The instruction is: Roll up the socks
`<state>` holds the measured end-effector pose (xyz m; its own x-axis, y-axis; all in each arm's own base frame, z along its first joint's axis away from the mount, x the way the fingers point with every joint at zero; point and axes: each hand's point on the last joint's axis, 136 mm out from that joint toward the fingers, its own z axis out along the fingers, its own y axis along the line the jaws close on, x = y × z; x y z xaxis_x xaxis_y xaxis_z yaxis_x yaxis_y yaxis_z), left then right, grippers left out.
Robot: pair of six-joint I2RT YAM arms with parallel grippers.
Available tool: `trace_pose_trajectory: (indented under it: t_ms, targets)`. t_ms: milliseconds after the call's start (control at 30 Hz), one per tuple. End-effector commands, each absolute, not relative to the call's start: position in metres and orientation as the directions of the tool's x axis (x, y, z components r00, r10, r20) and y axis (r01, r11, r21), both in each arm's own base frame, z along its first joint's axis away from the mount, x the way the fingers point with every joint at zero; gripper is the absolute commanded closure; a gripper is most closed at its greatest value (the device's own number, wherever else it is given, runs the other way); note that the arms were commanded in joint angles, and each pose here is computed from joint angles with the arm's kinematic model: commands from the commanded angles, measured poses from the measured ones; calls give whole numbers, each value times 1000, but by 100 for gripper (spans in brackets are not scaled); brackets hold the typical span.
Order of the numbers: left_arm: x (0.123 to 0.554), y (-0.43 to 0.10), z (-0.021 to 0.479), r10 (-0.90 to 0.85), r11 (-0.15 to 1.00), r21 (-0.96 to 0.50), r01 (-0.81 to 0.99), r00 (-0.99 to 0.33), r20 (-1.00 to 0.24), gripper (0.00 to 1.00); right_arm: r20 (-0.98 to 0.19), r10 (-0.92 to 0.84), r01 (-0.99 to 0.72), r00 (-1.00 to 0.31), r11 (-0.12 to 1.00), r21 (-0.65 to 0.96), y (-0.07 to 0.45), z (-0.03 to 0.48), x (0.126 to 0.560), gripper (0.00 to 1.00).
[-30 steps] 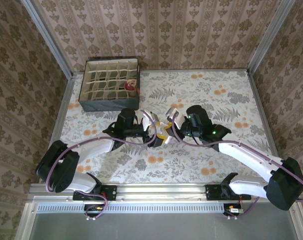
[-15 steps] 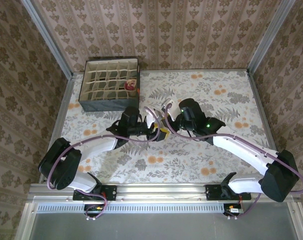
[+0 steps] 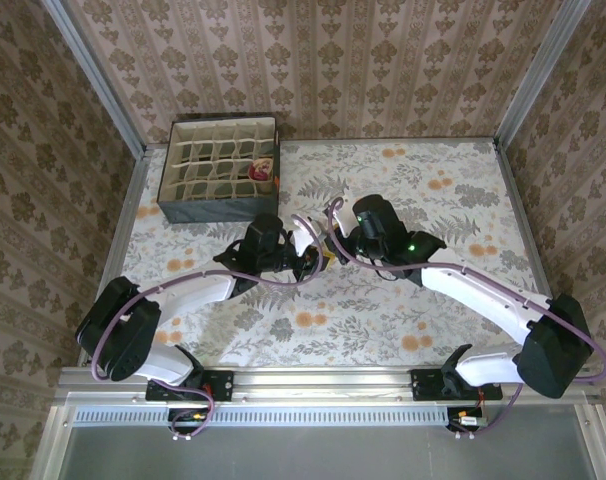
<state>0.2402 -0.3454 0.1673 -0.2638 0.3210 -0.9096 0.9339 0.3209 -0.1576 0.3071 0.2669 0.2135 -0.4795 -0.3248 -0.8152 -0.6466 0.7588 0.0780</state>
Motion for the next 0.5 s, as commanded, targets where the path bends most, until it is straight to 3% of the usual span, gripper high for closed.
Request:
trace_pose_trajectory:
  t_ms: [0,67,167,467]
  targets:
    - [247,-344,189,292,329,-103,939,-205,-934,89,-815,-276,-628,-509,767,132,274,227,309,71]
    - [252,-339,190,279,346,-113,931,-217,-935,89,-818,-259,-620,-513,771,145,276,234,311,57]
    - [265,-324,192,257,390,-131,912,-244,-935,89,-825,-223,-602,-520,781,168,276,249,316,45]
    - [321,-248,205,201,534,-153,831,-301,-932,90,-776,-17,-481,-630,794,373,278,282,366,39]
